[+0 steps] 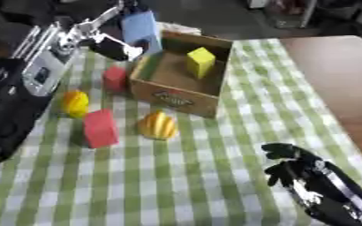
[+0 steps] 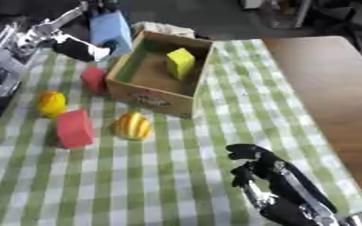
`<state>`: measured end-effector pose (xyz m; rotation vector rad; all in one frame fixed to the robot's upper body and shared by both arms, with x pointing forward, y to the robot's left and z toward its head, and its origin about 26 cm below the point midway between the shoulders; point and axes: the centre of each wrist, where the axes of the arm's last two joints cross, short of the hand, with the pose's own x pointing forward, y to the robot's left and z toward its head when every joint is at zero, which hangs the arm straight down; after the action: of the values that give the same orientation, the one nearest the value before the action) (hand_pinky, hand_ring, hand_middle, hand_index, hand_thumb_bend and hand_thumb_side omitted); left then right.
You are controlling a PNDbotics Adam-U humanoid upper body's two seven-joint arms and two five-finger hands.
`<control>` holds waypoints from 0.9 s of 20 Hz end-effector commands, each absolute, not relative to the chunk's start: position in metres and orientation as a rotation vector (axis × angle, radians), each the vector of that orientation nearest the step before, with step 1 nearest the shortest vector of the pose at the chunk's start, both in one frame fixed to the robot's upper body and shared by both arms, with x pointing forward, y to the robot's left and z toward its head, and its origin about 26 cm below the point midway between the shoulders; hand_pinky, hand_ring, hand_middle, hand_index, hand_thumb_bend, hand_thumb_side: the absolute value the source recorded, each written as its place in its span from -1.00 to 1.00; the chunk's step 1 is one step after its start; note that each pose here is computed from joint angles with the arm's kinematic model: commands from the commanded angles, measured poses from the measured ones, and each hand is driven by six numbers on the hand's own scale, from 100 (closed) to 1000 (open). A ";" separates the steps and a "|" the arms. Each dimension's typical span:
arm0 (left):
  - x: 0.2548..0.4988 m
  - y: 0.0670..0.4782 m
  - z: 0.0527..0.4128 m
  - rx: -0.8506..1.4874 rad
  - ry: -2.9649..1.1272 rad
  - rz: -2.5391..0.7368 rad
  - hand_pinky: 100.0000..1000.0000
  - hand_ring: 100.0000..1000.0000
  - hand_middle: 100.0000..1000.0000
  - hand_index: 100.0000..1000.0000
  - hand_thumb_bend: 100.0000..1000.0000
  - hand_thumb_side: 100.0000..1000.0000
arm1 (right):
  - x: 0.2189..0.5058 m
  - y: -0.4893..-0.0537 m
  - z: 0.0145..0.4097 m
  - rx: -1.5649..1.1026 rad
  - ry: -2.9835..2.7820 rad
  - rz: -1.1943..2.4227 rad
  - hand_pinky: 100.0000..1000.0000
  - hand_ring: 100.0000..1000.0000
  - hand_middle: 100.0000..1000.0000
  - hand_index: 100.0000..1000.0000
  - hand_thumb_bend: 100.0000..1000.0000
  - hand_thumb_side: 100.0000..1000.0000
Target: Pick up objects on the table and place them in the box.
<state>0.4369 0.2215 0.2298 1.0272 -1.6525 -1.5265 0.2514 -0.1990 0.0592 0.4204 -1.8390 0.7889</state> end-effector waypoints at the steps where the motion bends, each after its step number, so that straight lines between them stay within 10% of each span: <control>1: 0.447 0.209 0.228 1.066 -1.666 -1.548 -0.01 -0.09 0.01 0.54 -0.67 -0.76 | 0.253 -0.197 0.068 0.440 -1.867 0.811 0.37 -0.08 0.64 0.49 -1.00 -0.16; 16: 0.458 0.176 0.187 1.054 -1.663 -1.638 0.19 0.10 0.23 0.67 -0.52 -0.70 | 0.254 -0.194 0.070 0.457 -1.871 0.817 0.37 -0.08 0.64 0.48 -1.00 -0.16; 18: 0.457 0.177 0.186 1.012 -1.624 -1.701 0.30 0.22 0.39 0.75 -0.52 -0.40 | 0.254 -0.194 0.070 0.454 -1.870 0.815 0.37 -0.08 0.64 0.48 -1.00 -0.16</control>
<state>0.4562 0.1775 0.1752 0.9961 -1.6158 -1.6795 0.2532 -0.1944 0.0620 0.4440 -1.8425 0.8086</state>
